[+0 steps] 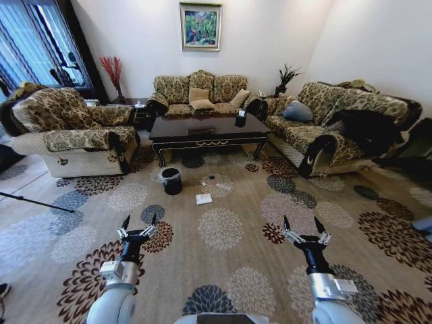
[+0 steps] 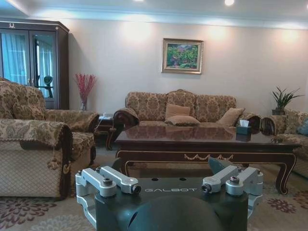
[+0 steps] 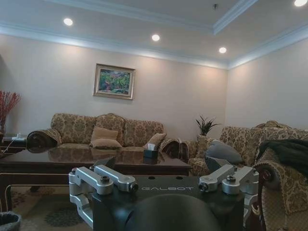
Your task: Move to the front of the table and pick up the trash from the floor, then place it into the trash bin.
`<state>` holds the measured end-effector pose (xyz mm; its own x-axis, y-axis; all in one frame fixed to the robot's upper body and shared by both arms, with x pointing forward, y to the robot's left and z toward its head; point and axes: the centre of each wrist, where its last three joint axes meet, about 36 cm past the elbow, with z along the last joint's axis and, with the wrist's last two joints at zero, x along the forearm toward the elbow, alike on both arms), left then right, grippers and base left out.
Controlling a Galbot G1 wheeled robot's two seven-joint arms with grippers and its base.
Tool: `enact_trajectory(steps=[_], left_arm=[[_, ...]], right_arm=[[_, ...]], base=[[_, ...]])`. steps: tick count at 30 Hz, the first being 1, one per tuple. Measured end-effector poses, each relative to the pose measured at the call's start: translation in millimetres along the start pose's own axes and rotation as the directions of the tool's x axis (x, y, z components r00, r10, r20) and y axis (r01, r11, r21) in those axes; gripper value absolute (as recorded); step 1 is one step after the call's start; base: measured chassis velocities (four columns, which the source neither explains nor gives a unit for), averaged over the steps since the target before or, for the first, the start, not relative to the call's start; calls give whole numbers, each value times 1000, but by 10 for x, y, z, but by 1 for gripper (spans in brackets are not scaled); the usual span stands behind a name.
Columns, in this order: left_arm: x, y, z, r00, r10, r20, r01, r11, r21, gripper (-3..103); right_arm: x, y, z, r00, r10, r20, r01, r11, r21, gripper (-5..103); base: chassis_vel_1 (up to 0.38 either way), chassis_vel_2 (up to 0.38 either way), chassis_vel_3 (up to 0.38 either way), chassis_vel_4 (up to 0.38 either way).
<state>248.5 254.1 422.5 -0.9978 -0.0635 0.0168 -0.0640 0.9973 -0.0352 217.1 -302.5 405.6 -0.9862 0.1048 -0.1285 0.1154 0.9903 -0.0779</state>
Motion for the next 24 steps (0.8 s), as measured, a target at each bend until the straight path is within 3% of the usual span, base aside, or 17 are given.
enact_trajectory(steps=[8, 24], left_arm=[[36, -3, 73, 1000, 1, -20, -1, 1000, -5, 100], [88, -40, 141, 1000, 5, -31, -6, 1000, -7, 100]], right_arm=[[5, 11, 61, 999, -37, 19, 37, 999, -1, 100], [-10, 16, 137, 1000, -21, -10, 21, 1000, 15, 100]], base=[[0, 0, 0, 0], [0, 0, 0, 0]])
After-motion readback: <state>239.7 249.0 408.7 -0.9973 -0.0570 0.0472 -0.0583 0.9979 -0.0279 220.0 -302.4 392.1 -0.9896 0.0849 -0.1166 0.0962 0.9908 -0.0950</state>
